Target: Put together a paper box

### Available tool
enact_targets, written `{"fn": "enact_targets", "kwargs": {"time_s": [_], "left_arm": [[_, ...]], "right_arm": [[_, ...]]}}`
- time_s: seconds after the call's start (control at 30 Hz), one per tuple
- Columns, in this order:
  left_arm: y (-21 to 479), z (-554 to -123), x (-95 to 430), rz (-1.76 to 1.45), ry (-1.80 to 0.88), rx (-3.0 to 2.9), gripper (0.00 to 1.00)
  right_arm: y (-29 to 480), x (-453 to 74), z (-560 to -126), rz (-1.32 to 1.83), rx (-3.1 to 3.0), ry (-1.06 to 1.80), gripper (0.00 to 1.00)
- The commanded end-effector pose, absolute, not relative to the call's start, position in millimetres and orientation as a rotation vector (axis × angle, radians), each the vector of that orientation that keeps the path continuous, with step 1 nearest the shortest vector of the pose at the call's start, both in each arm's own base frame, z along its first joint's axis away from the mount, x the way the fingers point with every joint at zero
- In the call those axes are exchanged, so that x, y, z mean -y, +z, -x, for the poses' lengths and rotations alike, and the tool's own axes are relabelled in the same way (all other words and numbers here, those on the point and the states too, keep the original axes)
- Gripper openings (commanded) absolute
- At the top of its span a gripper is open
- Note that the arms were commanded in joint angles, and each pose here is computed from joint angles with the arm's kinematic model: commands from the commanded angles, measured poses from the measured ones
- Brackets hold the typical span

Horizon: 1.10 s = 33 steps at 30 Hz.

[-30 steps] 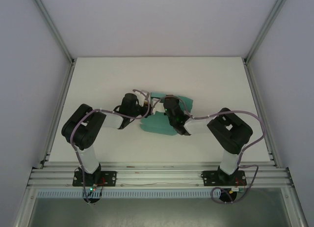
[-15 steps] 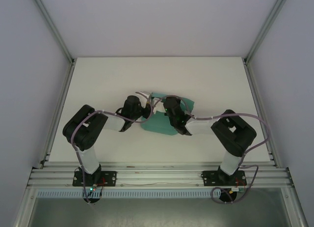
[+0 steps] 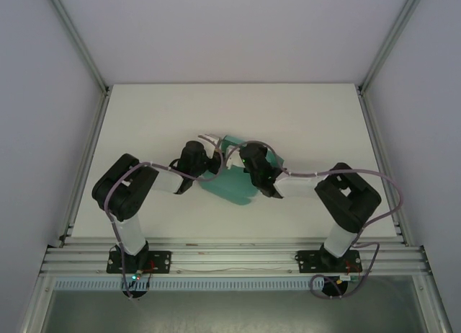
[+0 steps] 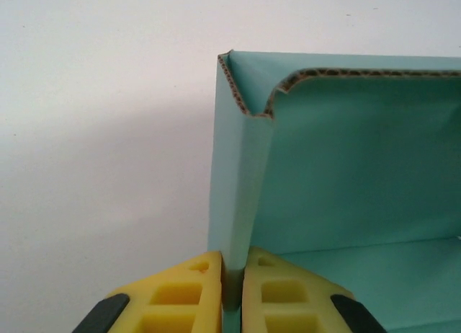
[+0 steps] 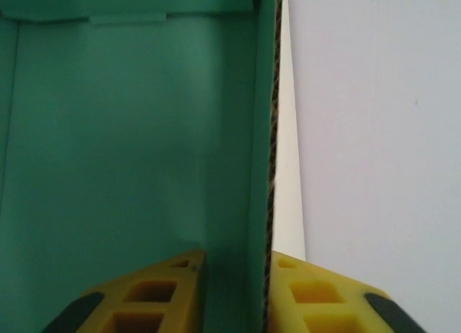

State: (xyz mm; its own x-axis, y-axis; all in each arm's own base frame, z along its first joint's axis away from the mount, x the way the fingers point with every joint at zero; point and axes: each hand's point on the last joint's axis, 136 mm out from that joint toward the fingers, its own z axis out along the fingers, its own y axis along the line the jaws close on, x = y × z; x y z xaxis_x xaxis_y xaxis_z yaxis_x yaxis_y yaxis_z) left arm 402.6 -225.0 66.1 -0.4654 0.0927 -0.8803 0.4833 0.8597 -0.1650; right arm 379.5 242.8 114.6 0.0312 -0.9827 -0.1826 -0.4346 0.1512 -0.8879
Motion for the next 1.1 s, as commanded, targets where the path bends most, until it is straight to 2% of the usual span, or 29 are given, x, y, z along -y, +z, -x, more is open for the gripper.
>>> {"fn": "enact_targets", "kwargs": {"time_s": [0.0,0.03,0.07,0.1,0.13,0.17,0.2,0.33,0.4,0.5,0.57,0.73,0.87,1.07], "left_arm": [[66,-404,222,-0.424,-0.44,-1.985,0.1],[65,-404,221,-0.423,-0.434,-1.984,0.1],[64,-403,220,-0.421,-0.43,-1.982,0.1],[63,-402,220,-0.418,-0.424,-1.981,0.1],[62,-402,219,-0.415,-0.417,-1.98,0.1],[61,-401,218,-0.412,-0.413,-1.979,0.1],[59,-400,217,-0.407,-0.402,-1.978,0.1],[60,-392,218,-0.392,-0.401,-1.947,0.1],[60,-388,219,-0.393,-0.403,-1.936,0.1],[59,-383,223,-0.398,-0.412,-1.927,0.1],[57,-380,225,-0.398,-0.41,-1.927,0.1],[57,-376,228,-0.399,-0.411,-1.915,0.1],[59,-376,230,-0.386,-0.435,-1.91,0.1],[58,-374,232,-0.383,-0.456,-1.912,0.11]], "right_arm": [[144,-237,-376,1.306,-1.6,-0.713,0.38],[149,-240,-372,1.293,-1.614,-0.659,0.39],[154,-243,-366,1.284,-1.63,-0.601,0.46],[160,-245,-360,1.274,-1.655,-0.536,0.61],[163,-247,-352,1.275,-1.681,-0.467,0.68],[167,-250,-344,1.279,-1.706,-0.389,0.84],[172,-253,-336,1.261,-1.73,-0.307,0.9],[197,-269,-306,1.2,-1.767,0.051,0.93],[222,-271,-313,1.027,-1.786,0.191,0.99],[242,-261,-343,0.761,-1.916,0.297,0.99],[233,-257,-360,0.711,-2.045,0.309,0.96],[188,-261,-385,0.774,-2.232,0.22,0.82],[157,-265,-392,0.838,-2.294,0.192,0.76],[114,-268,-378,0.947,-2.377,0.223,0.72]]}}
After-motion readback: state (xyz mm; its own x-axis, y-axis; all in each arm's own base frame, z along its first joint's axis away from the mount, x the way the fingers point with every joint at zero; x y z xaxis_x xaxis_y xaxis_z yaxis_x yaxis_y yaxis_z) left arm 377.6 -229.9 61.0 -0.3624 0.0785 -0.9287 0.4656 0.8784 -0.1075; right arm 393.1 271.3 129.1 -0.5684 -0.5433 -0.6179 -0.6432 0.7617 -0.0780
